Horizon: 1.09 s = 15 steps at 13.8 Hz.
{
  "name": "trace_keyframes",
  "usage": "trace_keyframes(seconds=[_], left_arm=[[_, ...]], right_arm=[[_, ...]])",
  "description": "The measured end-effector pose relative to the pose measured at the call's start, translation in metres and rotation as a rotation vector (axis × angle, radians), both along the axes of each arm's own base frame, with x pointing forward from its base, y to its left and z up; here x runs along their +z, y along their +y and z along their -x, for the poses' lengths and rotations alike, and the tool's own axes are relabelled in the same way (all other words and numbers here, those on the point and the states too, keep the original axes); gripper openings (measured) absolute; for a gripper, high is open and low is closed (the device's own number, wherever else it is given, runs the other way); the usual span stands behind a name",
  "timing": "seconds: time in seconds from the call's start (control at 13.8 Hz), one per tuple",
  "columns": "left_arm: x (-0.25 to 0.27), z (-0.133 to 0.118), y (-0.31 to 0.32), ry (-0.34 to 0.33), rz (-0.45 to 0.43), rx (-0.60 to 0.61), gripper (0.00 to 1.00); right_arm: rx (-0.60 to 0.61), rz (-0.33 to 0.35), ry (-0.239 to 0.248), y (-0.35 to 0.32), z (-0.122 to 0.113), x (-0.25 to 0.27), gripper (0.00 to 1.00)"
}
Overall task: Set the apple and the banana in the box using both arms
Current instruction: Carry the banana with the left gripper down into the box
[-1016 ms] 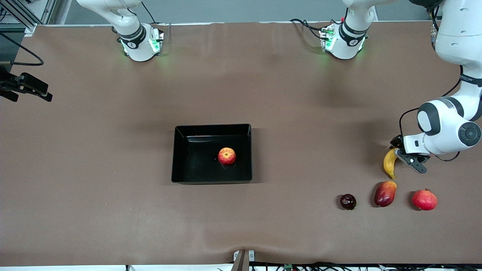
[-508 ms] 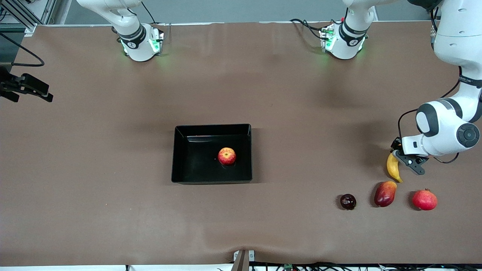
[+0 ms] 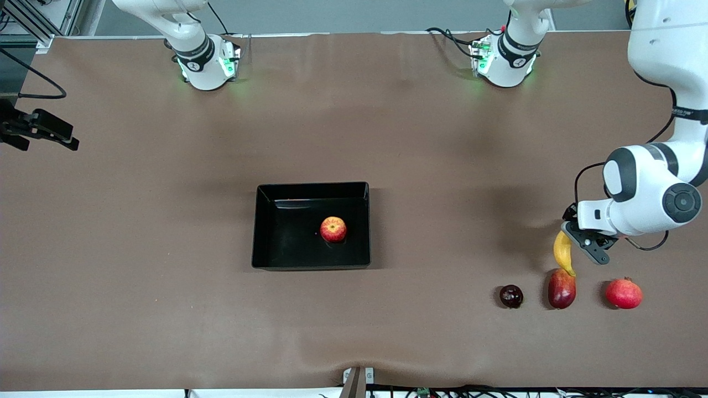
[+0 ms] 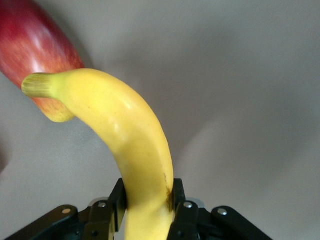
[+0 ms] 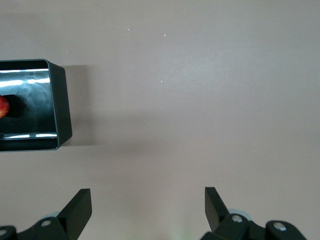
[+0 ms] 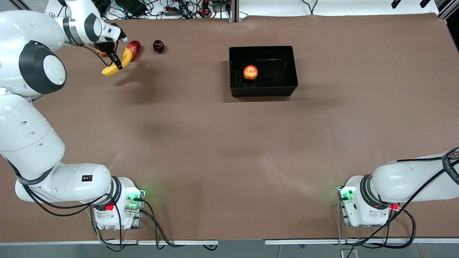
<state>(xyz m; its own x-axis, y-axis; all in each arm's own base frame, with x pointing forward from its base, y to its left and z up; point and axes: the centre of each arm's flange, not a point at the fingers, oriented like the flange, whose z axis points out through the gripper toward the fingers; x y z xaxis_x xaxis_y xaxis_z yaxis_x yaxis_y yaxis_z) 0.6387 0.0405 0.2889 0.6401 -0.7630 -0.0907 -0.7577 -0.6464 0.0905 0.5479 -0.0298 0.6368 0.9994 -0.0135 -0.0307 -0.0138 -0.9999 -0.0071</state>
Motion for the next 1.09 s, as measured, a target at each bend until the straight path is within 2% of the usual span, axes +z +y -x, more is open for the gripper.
trace_keyframes(seconds=[0.15,0.29,0.58,0.87,1.09], left_arm=[[0.041,-0.009,-0.022,0.044,-0.01,0.074,0.41],[0.072,-0.016,-0.07,0.056,-0.032,0.168,0.41],[0.109,-0.009,-0.213,-0.001,-0.053,0.37,0.41],[0.126,-0.007,-0.32,-0.002,0.056,0.707,0.41],[0.117,-0.011,-0.408,-0.089,0.217,0.871,0.41]], right_arm=[[0.0,0.0,0.0,0.0,0.0,0.0,1.0],[0.0,0.0,0.0,0.0,0.0,0.0,1.0],[0.001,0.0,0.004,0.001,-0.001,-0.002,1.0],[0.001,0.0,0.004,0.001,-0.001,-0.002,1.0],[0.002,0.0,0.004,0.001,-0.001,-0.002,1.0]])
